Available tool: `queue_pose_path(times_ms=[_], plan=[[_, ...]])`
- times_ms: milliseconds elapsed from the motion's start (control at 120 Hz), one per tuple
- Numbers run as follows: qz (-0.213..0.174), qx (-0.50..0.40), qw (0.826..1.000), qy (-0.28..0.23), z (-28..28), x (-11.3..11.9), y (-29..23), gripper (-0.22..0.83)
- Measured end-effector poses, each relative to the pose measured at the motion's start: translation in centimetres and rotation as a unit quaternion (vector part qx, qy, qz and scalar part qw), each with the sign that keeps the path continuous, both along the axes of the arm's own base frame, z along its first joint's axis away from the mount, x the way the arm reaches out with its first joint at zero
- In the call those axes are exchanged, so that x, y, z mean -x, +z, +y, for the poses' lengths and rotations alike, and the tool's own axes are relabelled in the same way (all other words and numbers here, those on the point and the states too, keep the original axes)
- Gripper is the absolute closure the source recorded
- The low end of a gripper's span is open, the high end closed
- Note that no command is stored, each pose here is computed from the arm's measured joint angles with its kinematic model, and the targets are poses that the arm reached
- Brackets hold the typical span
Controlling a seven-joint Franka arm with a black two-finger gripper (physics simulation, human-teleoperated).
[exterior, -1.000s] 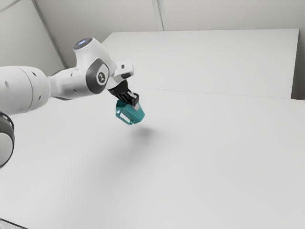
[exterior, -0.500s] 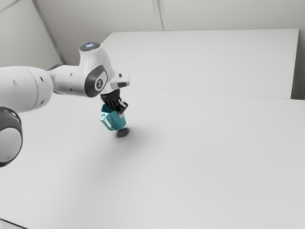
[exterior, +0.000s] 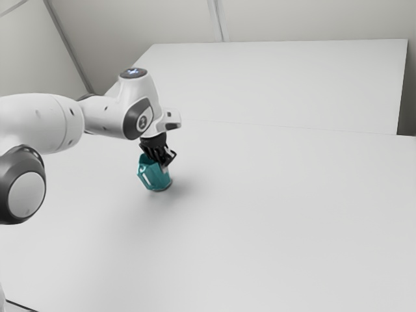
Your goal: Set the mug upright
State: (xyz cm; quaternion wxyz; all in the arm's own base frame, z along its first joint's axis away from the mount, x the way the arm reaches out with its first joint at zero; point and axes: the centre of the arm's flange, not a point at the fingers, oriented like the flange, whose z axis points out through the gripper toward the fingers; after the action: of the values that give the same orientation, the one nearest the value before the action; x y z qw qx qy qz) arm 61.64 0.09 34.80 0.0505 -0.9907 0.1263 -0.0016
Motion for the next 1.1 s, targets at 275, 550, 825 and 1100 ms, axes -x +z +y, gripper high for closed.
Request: queue_pose_path(times_ms=[275,550,825,1100], plan=[[0.006,0.002,1.000,0.005,-0.3,0.0,-0.7,0.58],[0.001,0.005,1.000,-0.002,-0.6,0.2,0.7,0.16],[-0.053,0.015,0.998,-0.014,-0.6,0.7,10.6,0.05],[-0.068,-0.010,0.998,0.001,0.7,1.7,22.7,0.01]])
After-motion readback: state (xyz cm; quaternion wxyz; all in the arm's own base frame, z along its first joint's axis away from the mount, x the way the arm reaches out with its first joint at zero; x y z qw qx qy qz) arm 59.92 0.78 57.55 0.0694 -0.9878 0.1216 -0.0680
